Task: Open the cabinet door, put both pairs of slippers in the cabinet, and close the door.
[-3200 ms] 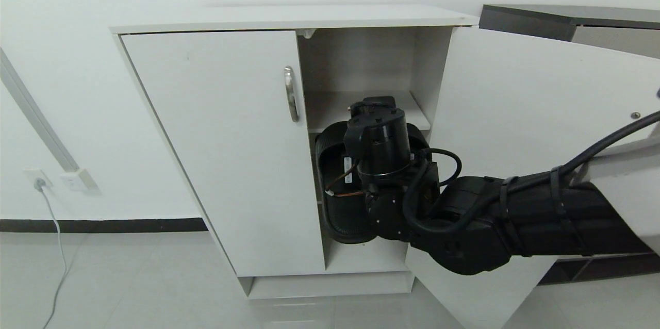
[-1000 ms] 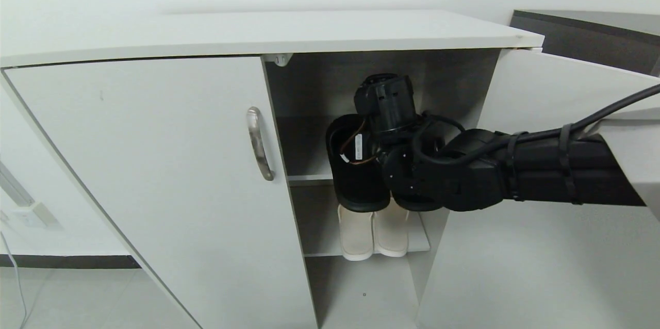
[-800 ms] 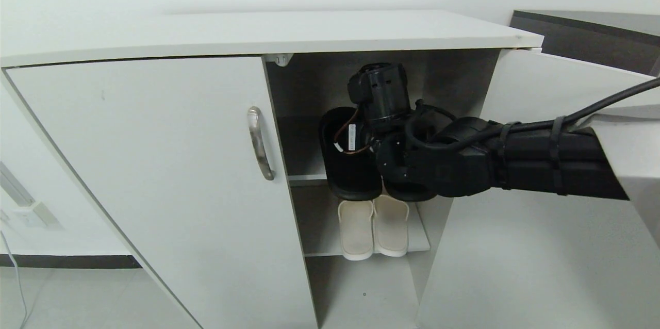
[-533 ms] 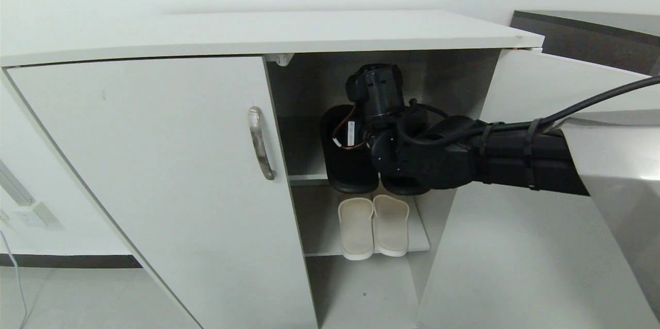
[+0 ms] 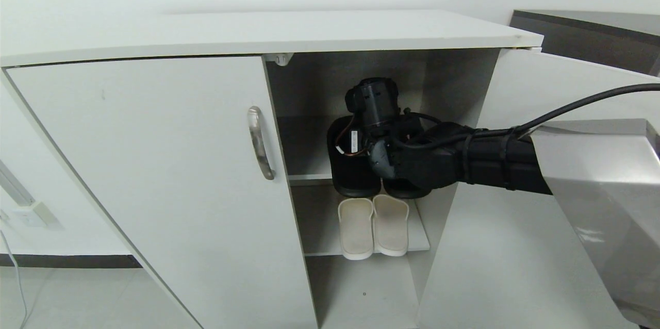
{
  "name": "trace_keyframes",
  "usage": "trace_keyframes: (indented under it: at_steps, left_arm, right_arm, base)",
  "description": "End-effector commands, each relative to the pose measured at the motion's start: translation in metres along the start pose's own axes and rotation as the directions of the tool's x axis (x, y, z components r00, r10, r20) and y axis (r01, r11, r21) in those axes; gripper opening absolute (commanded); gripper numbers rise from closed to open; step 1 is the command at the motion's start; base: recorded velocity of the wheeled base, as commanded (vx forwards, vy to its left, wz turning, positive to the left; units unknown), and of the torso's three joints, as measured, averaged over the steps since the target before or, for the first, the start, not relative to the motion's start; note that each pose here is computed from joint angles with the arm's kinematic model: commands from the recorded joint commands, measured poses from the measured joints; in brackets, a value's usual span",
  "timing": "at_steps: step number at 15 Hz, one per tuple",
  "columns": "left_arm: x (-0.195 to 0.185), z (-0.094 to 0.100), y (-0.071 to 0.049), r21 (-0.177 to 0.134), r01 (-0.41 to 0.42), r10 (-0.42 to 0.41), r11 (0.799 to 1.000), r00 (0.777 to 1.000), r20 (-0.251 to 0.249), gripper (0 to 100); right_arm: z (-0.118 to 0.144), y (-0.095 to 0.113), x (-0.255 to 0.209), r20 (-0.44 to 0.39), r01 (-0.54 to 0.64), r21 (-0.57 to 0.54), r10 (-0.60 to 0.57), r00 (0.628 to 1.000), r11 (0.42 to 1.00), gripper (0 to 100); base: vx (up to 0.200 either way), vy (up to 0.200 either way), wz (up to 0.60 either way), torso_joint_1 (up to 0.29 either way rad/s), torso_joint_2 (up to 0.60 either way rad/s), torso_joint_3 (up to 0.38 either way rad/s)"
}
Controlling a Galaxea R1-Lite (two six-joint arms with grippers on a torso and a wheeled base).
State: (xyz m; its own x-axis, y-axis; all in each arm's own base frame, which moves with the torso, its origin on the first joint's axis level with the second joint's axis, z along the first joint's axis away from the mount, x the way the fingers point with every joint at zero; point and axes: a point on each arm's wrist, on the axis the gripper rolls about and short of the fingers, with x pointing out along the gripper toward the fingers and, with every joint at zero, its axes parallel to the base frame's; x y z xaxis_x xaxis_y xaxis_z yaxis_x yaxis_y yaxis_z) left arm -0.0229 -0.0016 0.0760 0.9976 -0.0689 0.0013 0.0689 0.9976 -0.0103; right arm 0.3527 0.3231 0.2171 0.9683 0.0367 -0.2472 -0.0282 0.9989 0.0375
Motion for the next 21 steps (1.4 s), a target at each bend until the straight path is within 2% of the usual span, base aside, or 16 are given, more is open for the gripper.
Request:
trace_keyframes:
  at_steps: [1,5,16,17,21]
  left_arm:
    - [0.0,0.0,0.0,0.0,0.0,0.0,1.0,1.0,-0.001,0]
    - [0.0,0.0,0.0,0.0,0.0,0.0,1.0,1.0,-0.001,0]
    - [0.0,0.0,0.0,0.0,-0.001,0.001,1.0,1.0,0.0,0]
    - [0.0,0.0,0.0,-0.002,-0.001,0.001,1.0,1.0,0.0,0]
    - [0.0,0.0,0.0,-0.002,-0.001,0.001,1.0,1.0,-0.001,0]
  right_arm:
    - [-0.001,0.0,0.002,-0.001,0.003,0.0,-0.003,1.0,1.0,0]
    - [0.015,-0.003,-0.009,0.038,-0.006,0.03,0.005,0.999,1.0,0]
    - [0.004,0.0,-0.002,0.023,0.001,0.01,-0.002,1.0,1.0,0]
    - [0.004,0.0,-0.002,0.022,0.002,0.009,-0.002,1.0,1.0,100]
    - [0.006,0.0,-0.005,0.021,-0.001,0.007,0.001,1.0,1.0,100]
  base:
    - [0.0,0.0,0.0,0.0,0.0,0.0]
    - [0.0,0.0,0.0,0.0,0.0,0.0]
    - [0.0,0.0,0.0,0.0,0.0,0.0]
    - [0.0,0.0,0.0,0.0,0.0,0.0]
    - [0.0,0.0,0.0,0.0,0.0,0.0]
